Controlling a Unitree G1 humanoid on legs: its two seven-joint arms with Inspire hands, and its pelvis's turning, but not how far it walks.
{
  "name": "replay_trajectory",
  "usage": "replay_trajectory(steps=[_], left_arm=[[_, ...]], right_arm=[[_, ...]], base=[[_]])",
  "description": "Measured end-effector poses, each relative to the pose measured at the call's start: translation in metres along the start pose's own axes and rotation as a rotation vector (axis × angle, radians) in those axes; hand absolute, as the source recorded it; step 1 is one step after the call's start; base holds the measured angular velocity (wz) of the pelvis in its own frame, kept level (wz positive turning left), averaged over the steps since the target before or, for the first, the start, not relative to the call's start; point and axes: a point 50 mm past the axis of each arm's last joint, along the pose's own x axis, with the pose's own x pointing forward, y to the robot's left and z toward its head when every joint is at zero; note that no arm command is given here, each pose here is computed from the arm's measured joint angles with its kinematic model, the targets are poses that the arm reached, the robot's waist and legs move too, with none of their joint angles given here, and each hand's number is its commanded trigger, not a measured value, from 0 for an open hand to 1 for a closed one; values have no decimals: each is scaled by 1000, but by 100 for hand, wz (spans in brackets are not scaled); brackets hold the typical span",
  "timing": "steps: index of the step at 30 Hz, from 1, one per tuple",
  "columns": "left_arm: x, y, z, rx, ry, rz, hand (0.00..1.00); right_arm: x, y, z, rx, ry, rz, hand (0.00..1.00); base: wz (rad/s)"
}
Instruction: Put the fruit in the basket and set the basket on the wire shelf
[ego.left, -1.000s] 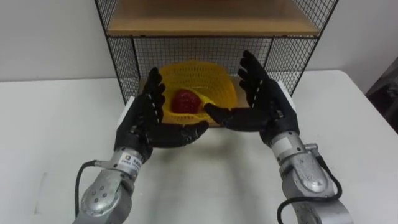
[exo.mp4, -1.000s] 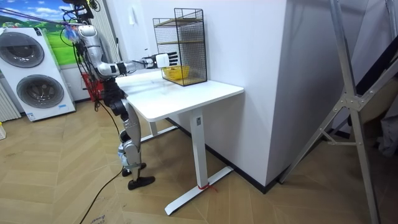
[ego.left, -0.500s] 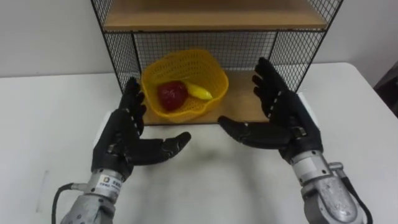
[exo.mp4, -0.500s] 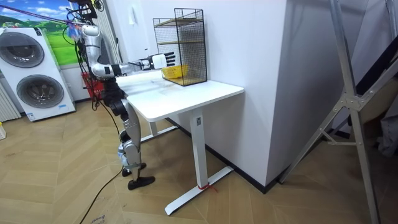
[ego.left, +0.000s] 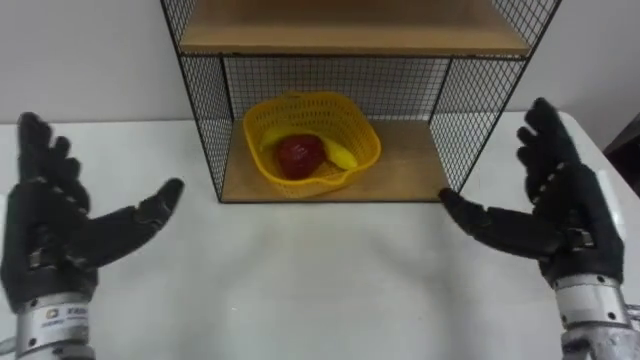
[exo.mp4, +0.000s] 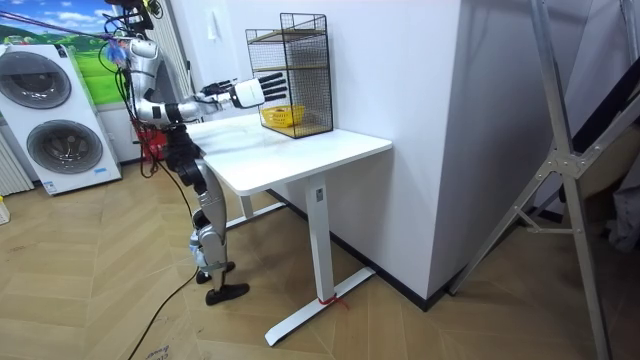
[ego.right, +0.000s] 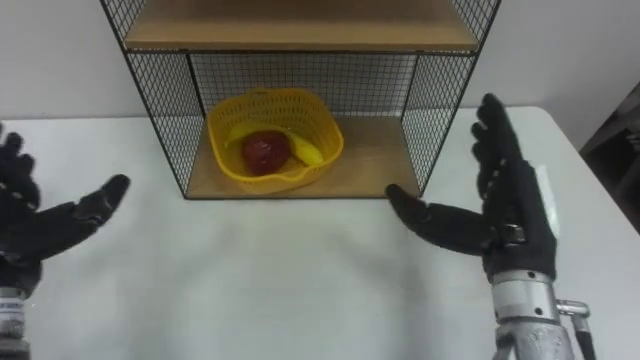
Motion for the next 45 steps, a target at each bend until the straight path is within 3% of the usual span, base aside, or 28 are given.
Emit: replay_trajectory(steps=[9, 15, 18, 24, 26, 27, 29, 32, 33, 35, 38, 41, 45], left_arm=[[3, 14, 25, -9, -133, 172, 0], [4, 27, 31, 23, -175, 303, 0], [7, 42, 39, 37, -222, 414, 0], [-5, 107, 77, 121, -395, 826, 0], [-18, 137, 99, 134, -486, 1014, 0], [-22, 143, 103, 128, -504, 1056, 0], [-39, 172, 106, 84, -521, 1247, 0], [-60, 209, 90, -5, -415, 1502, 0], [-64, 215, 85, -29, -387, 1539, 0], [-81, 237, 62, -116, -243, 1683, 0], [-106, 254, 20, -201, -22, 1862, 0], [-141, 258, -24, -328, 200, 2050, 0], [-175, 246, -63, -395, 405, 2150, 0]], right_arm=[[3, -10, 17, -69, -85, -117, 0], [2, -30, 25, -121, -135, -288, 0], [-1, -48, 33, -155, -184, -417, 0], [-23, -121, 59, -181, -305, -894, 0], [-40, -147, 72, -144, -367, -1111, 0], [-44, -153, 74, -132, -380, -1159, 0], [-66, -174, 81, -83, -408, -1335, 0], [-93, -203, 70, 3, -343, -1569, 0], [-98, -209, 65, 30, -313, -1613, 0], [-115, -223, 37, 154, -177, -1766, 0], [-141, -230, -8, 291, 72, -1936, 0], [-168, -222, -51, 441, 302, -2060, 0], [-219, -193, -104, 558, 614, -2198, 0]], base=[[0], [0], [-1], [0], [0], [0], [2], [5], [0], [6], [4], [1], [8]])
